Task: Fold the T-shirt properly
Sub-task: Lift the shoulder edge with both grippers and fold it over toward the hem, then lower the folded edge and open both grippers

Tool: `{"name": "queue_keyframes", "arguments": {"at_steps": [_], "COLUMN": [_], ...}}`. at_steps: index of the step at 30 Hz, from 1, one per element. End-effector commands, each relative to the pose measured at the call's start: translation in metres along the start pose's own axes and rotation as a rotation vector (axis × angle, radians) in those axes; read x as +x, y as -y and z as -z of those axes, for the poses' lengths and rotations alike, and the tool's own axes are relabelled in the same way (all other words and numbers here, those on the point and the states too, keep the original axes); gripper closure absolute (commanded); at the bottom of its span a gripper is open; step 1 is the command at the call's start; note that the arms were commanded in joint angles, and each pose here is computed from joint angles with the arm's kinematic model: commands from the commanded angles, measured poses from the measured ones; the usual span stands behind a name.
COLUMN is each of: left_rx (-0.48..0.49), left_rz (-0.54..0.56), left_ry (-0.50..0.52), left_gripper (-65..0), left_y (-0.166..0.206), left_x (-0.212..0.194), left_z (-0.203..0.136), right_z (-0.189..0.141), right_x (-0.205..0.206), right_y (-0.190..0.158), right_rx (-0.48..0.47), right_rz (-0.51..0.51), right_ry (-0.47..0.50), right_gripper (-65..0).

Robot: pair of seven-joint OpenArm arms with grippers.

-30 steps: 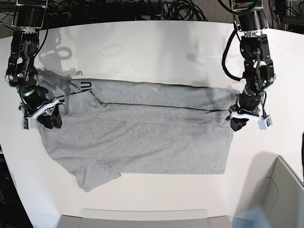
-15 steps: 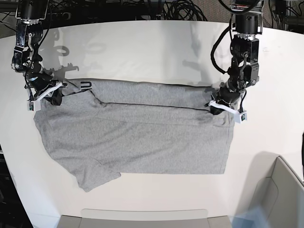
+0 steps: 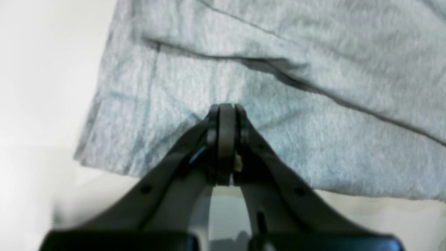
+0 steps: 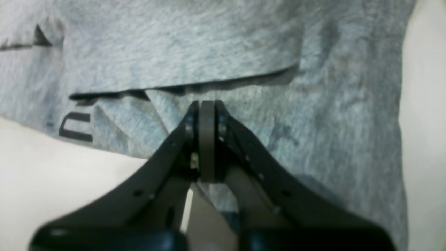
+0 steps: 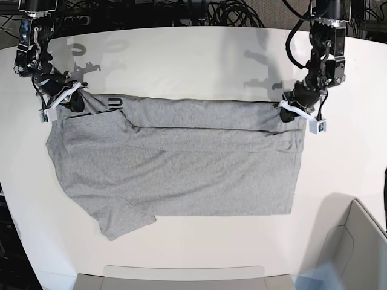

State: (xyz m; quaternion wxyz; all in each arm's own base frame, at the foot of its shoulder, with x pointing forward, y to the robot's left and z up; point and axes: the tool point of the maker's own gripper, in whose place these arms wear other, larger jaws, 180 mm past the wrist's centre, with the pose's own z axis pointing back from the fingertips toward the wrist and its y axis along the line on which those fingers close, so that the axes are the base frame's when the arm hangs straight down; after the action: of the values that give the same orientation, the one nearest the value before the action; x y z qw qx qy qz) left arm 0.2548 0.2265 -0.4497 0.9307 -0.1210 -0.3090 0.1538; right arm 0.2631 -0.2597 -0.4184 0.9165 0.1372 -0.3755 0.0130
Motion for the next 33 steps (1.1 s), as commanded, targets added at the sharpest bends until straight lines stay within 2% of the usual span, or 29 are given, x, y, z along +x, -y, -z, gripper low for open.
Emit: {"name": "queue_keyframes", "arguments": {"at_steps": [1,8,12,16,24,30,33], "left_rx": [0.060,0.118,0.073,0.059,0.096,0.074,0.083], "left_rz": [0.021,0.050,0.085,0.104,0.093,0.118,0.115], "left_ry": [-0.099,-0.199,-0.198,-0.211,-0.314,-0.322,-0.255], "left_gripper": [0.0,0.0,0.0,0.0,0.0,0.0,0.0], "left_y": [-0.018,-0.049,-0.068,-0.086,-0.103,-0.092,-0.094], "left_x": [-0.024,-0.069,-0.080,-0.090,-0.137,-0.143,-0.126], "left_z": [-0.007,-0.029,-0.057,-0.080,-0.108,-0.120,-0.119], "right_z": [-0.006,-0.024,-0.037,-0.050,-0.074,-0.076,-0.068], "right_x": [-0.021,-0.043,-0.055,-0.062,-0.086,-0.081,-0.065], "right_y": [0.004,0.018,0.021,0.001,-0.030,-0.037,-0.040], "right_rx": [-0.008,-0.035,-0.042,0.048,0.100,0.111,0.114], "right_rz": [-0.031,-0.061,-0.077,-0.147,-0.175,-0.194,-0.192], "right_ry": [-0.090,-0.162,-0.189,-0.201,-0.234,-0.220,-0.171], "right_gripper": [0.0,0.0,0.0,0.0,0.0,0.0,0.0]}}
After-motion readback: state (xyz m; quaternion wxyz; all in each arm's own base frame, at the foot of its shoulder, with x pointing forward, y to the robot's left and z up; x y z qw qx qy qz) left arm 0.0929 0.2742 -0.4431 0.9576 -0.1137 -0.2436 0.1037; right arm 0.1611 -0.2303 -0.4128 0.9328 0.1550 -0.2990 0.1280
